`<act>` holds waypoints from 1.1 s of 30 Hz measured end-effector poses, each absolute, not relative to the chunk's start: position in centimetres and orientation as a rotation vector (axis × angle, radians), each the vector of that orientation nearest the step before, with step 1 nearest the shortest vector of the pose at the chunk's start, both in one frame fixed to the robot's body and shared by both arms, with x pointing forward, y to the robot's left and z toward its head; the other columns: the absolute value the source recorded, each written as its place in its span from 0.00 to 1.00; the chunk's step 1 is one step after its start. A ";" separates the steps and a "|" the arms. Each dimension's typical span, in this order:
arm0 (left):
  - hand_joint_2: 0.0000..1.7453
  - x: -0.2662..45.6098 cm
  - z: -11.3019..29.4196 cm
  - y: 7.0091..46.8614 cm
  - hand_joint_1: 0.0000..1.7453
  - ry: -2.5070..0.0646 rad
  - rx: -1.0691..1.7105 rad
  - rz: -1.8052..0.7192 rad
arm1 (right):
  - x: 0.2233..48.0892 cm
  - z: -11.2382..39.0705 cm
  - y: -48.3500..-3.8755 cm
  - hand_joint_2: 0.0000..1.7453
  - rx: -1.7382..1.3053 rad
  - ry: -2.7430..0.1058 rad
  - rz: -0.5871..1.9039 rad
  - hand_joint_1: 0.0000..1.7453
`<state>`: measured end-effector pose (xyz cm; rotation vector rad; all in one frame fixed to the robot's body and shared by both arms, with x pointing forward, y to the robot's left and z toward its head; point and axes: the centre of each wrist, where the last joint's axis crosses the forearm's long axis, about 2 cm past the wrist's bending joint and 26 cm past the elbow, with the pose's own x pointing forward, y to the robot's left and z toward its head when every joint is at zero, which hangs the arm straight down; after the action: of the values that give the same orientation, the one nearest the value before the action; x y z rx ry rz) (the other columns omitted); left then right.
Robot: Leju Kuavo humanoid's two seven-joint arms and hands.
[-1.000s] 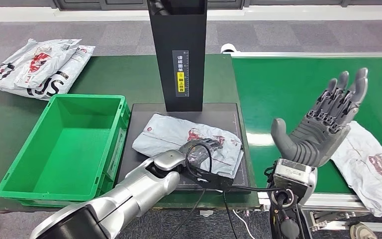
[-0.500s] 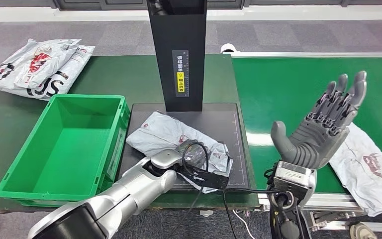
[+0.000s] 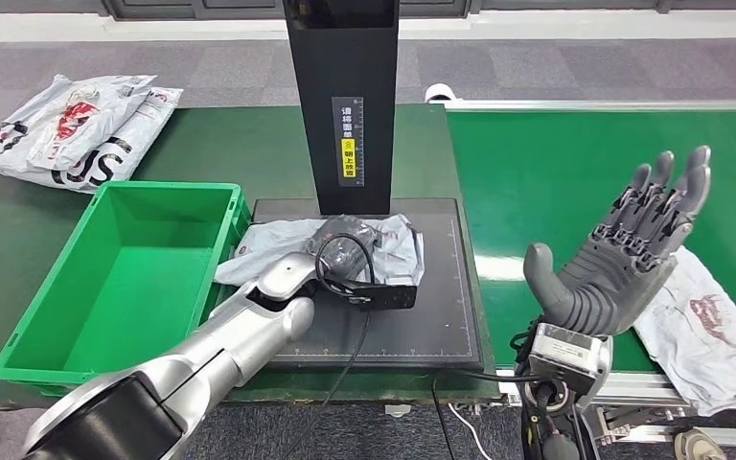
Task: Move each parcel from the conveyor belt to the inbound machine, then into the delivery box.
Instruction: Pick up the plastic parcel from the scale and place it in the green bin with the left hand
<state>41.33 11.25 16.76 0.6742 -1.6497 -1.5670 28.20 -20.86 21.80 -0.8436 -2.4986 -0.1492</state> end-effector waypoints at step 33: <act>1.00 40.8 33.0 28.7 1.00 -2.185 1.569 -0.640 | 25.3 20.6 -23.1 1.00 -0.937 -2.465 -0.188 0.00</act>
<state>40.80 28.68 32.99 1.5689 -2.1848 -0.6396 25.31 -23.13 20.65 -0.9372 -2.4651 -0.1877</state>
